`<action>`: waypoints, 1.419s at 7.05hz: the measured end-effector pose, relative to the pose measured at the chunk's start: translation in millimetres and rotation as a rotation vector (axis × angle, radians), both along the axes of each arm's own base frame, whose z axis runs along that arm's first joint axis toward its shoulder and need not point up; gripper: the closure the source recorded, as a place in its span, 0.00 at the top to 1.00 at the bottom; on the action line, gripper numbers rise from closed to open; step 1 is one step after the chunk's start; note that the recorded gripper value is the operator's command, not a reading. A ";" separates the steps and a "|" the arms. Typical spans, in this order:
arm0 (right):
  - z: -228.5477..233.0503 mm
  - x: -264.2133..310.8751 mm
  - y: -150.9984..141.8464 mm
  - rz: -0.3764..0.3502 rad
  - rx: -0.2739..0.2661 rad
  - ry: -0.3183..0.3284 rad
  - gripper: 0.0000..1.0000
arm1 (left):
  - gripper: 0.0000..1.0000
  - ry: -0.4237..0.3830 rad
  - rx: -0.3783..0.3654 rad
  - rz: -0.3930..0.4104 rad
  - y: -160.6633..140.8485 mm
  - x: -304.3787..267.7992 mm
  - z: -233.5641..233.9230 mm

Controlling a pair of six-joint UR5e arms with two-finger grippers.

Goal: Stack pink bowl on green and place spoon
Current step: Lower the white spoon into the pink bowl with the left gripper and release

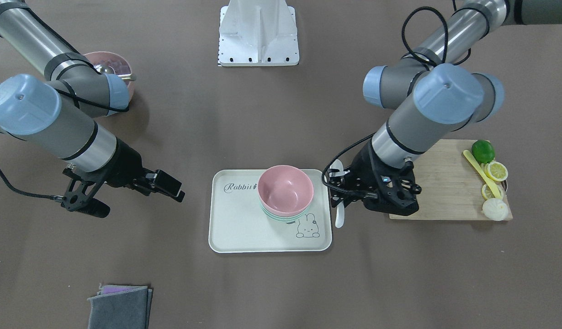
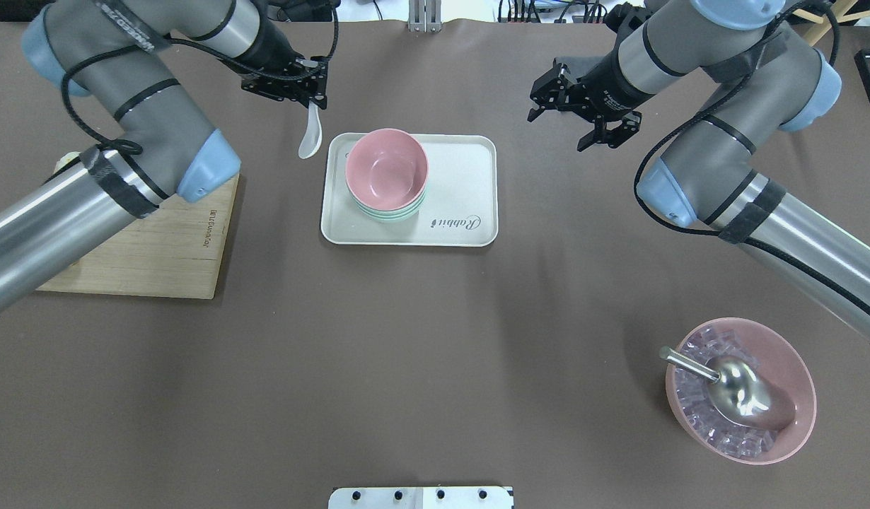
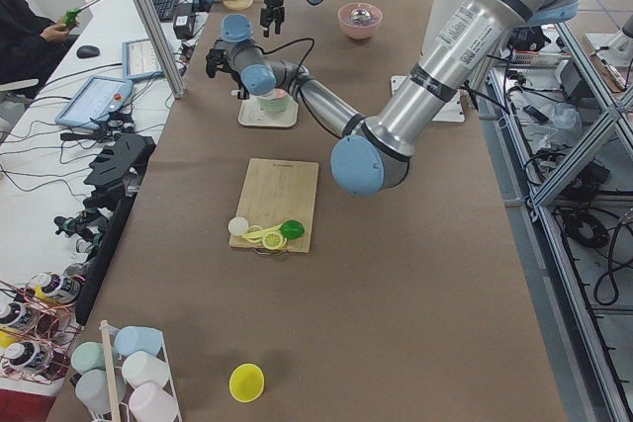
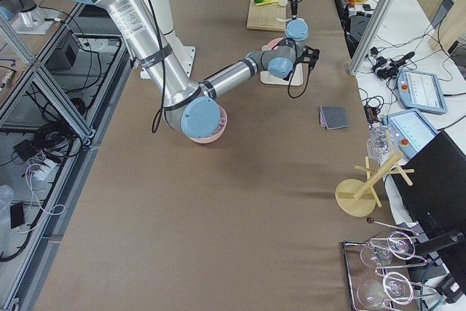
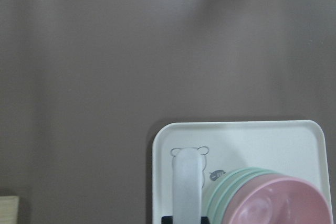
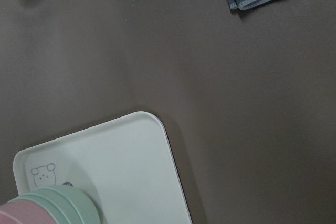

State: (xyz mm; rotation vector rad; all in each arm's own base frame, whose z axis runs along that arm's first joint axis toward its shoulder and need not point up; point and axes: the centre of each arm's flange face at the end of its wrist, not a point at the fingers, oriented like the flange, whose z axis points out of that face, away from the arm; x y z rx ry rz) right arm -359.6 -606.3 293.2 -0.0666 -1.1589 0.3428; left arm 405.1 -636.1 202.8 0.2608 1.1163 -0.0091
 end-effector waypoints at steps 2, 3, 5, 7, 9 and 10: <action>4.7 4.6 -0.6 -0.004 0.008 0.003 1.00 | 0.00 0.018 0.062 -0.014 1.2 31.9 -29.1; 5.4 5.5 -0.7 -0.002 0.008 0.004 1.00 | 0.00 0.020 0.080 -0.019 3.5 42.2 -37.3; 6.9 6.0 -0.3 0.003 0.009 0.007 1.00 | 0.09 0.028 0.111 -0.026 10.6 57.6 -39.2; 7.0 5.1 0.3 0.006 0.009 0.009 1.00 | 0.99 0.027 0.128 -0.037 16.0 67.1 -38.1; 7.4 2.1 1.4 0.008 0.008 0.012 1.00 | 0.99 0.021 0.126 -0.039 16.4 68.3 -33.0; 6.4 0.3 1.9 0.010 0.008 0.012 1.00 | 0.99 0.019 0.124 -0.041 16.0 67.4 -29.5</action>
